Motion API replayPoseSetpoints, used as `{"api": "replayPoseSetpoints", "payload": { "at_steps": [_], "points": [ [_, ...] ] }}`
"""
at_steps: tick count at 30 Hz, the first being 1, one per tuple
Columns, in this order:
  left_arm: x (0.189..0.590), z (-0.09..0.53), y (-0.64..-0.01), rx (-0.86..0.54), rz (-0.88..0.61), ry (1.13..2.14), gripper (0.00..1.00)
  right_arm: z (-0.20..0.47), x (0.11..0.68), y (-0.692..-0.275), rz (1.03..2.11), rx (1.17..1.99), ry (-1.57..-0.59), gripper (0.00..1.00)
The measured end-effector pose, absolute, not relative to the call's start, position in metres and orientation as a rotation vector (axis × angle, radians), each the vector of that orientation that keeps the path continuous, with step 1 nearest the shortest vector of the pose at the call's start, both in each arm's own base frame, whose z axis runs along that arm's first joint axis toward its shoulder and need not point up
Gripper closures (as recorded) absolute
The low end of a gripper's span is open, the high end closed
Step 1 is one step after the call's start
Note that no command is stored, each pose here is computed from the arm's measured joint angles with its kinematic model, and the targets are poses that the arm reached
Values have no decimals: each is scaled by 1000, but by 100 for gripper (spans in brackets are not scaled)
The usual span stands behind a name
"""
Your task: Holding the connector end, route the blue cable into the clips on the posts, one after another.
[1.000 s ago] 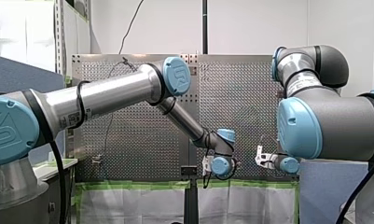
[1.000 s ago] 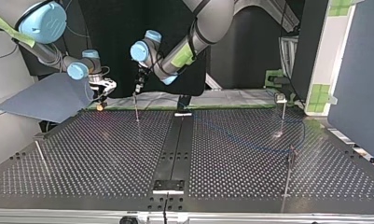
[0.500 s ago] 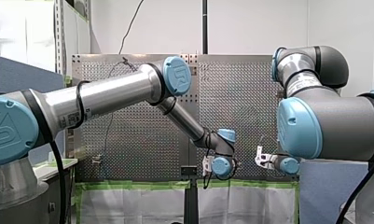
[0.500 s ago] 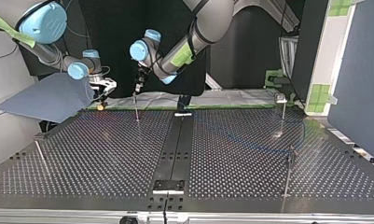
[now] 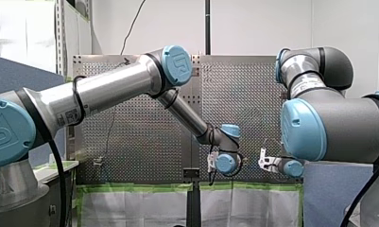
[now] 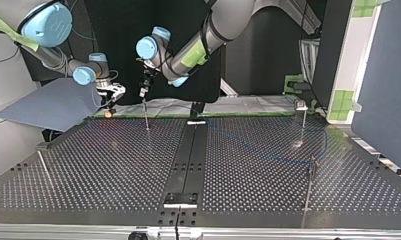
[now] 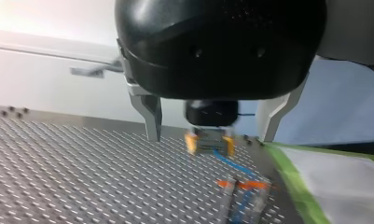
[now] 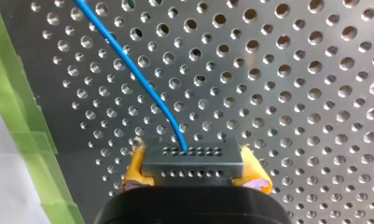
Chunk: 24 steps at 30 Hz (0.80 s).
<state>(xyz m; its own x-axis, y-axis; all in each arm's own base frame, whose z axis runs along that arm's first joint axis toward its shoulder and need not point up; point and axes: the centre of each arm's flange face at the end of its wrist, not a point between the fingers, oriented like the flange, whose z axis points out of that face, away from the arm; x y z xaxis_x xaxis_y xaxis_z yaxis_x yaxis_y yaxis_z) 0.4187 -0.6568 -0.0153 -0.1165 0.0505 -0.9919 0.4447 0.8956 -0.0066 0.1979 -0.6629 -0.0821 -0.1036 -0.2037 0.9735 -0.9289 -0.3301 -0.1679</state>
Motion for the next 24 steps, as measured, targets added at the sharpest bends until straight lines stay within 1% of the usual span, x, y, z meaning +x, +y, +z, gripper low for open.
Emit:
{"api": "replayPoseSetpoints", "payload": {
  "at_steps": [10, 24],
  "points": [
    [404, 23, -658, 316, -443, 1610, 0, -83, 196, -663, 1486, 1541, -1270, 100],
    [386, 78, -645, 132, -563, 1542, 0, -85, 195, -662, 1498, 1554, -1281, 100]
  ]
}}
